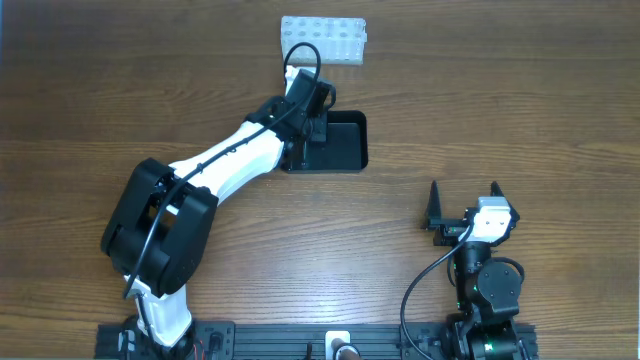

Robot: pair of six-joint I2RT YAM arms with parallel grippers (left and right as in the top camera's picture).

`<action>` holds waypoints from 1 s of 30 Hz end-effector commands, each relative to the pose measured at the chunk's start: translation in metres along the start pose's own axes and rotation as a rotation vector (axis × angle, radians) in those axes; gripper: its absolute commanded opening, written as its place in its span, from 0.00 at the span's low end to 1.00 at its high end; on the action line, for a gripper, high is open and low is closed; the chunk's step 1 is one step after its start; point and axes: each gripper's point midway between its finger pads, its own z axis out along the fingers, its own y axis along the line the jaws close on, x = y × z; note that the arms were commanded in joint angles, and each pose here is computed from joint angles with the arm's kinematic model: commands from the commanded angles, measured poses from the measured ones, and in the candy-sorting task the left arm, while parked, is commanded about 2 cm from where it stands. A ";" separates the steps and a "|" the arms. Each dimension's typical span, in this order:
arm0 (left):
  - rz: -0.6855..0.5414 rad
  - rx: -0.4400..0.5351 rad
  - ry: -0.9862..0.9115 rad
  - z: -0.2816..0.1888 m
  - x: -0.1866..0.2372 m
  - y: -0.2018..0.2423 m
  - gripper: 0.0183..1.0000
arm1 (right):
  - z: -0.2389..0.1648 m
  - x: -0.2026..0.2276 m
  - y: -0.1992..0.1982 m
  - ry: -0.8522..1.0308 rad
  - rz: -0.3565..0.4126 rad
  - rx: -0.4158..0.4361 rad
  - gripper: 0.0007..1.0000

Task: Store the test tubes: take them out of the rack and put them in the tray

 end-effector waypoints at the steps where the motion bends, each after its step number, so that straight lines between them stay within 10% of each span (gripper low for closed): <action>1: -0.015 0.003 0.019 0.004 0.006 0.001 0.12 | 0.000 0.003 -0.001 0.007 0.001 0.008 0.99; 11: -0.030 -0.012 -0.065 -0.016 -0.020 0.004 0.40 | 0.000 0.003 -0.001 0.007 0.001 0.008 0.99; 15: -0.040 -0.031 -0.268 -0.082 -0.077 0.010 0.42 | 0.000 0.003 -0.001 0.007 0.001 0.008 0.99; 21: 0.065 -0.028 -0.640 -0.221 -0.163 0.038 0.83 | 0.000 0.003 -0.001 0.007 0.001 0.008 0.99; 30: 0.121 -0.031 -0.912 -0.335 -0.152 0.132 1.00 | 0.000 0.003 -0.001 0.007 0.001 0.008 0.99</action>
